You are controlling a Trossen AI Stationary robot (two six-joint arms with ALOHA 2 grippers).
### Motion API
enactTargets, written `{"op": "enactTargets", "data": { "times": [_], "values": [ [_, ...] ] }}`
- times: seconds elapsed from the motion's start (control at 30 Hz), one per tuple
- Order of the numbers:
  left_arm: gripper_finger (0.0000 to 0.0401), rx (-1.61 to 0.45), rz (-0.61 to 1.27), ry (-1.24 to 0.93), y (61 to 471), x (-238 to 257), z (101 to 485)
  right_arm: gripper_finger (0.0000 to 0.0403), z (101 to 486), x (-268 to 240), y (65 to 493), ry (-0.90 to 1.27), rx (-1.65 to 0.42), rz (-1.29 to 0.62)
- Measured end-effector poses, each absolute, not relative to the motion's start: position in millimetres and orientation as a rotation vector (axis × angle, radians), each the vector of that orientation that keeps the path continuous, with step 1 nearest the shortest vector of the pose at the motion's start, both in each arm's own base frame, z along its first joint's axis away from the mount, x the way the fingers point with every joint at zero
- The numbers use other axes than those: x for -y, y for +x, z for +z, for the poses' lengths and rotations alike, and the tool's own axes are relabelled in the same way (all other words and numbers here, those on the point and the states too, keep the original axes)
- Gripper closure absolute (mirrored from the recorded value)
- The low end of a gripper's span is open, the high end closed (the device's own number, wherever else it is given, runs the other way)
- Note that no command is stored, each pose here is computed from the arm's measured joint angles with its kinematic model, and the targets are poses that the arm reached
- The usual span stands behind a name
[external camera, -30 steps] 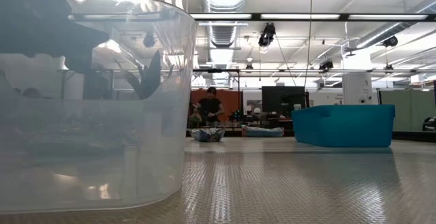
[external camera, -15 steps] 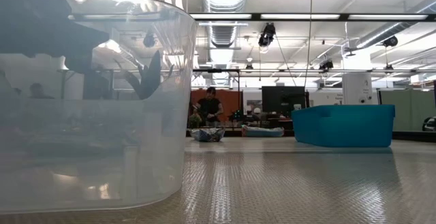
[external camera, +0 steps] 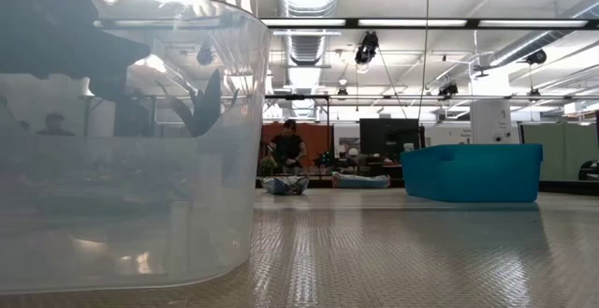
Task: Pick and place Granola Bars by type
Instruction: Put the red granola bar into the left transparent bin
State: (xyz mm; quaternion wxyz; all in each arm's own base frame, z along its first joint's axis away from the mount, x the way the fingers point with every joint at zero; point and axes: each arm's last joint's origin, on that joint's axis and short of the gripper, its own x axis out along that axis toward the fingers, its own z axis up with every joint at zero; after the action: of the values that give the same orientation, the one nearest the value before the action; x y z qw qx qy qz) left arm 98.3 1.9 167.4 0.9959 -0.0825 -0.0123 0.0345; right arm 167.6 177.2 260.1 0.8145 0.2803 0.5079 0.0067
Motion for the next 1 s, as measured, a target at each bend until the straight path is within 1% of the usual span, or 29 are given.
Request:
{"op": "enactTargets", "data": {
  "times": [0.2,0.3,0.7,1.0],
  "values": [
    [0.0401,0.025,0.069,-0.165,98,-2,167,0.0227,278,-154,204,0.449,-0.965,0.060],
    [0.0401,0.025,0.069,-0.165,98,-2,167,0.0227,289,-138,222,0.399,-0.914,0.050],
    [0.0401,0.025,0.069,-0.165,98,-2,167,0.0227,311,-71,284,0.237,-0.820,-0.079],
    [0.0401,0.025,0.069,-0.165,98,-2,168,0.0227,332,-14,308,0.163,-0.762,-0.190]
  ]
}}
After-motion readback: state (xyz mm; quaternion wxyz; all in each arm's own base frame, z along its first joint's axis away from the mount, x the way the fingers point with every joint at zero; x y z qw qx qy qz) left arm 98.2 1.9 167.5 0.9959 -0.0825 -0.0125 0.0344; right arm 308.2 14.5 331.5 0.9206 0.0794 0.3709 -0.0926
